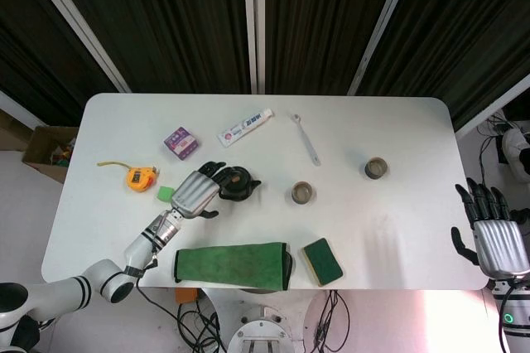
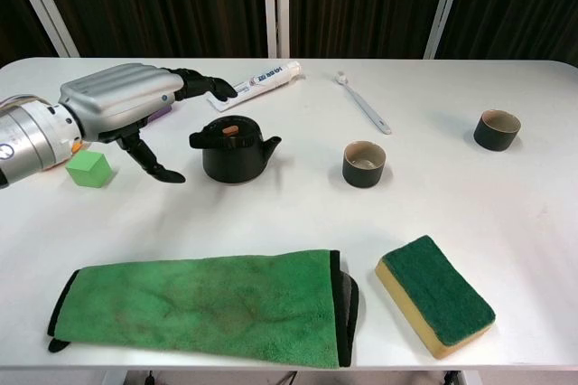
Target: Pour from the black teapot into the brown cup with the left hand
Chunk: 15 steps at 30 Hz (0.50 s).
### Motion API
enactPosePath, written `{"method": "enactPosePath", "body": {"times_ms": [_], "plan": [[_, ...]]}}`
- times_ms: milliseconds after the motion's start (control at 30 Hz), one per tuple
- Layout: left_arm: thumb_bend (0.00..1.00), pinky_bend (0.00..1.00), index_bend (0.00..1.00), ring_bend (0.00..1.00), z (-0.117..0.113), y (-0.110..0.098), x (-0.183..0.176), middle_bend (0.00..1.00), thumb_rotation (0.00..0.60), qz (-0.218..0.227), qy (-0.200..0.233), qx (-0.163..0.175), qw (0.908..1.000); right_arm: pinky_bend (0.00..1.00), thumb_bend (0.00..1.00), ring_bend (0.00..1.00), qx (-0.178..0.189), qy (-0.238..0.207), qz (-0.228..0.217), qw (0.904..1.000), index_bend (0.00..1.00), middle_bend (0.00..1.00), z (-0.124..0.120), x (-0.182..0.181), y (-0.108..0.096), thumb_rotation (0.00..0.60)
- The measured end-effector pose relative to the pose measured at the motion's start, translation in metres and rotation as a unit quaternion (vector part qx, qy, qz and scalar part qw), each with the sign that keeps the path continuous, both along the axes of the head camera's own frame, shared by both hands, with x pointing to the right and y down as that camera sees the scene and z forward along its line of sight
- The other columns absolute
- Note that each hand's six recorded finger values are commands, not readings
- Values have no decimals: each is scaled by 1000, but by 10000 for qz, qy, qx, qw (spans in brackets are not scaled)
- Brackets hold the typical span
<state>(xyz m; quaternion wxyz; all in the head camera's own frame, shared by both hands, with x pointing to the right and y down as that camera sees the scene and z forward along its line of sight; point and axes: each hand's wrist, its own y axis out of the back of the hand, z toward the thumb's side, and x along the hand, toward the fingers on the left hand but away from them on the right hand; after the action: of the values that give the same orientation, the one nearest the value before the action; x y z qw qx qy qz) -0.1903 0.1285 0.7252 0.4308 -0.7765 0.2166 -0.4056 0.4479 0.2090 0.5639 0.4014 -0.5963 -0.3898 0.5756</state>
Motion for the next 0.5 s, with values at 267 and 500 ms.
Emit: {"method": "enactPosePath", "body": {"times_ms": [267, 500], "plan": [[15, 166, 120, 104, 2, -8, 11, 143, 600, -14, 9, -11, 10000, 0, 454, 0, 10, 32, 101, 9999, 0, 0, -1, 9, 1, 600], [23, 166, 122, 104, 5, -16, 18, 143, 599, -62, 99, -97, 9999, 0, 454, 0, -6, 12, 100, 9999, 0, 0, 2, 9, 0, 600]]}}
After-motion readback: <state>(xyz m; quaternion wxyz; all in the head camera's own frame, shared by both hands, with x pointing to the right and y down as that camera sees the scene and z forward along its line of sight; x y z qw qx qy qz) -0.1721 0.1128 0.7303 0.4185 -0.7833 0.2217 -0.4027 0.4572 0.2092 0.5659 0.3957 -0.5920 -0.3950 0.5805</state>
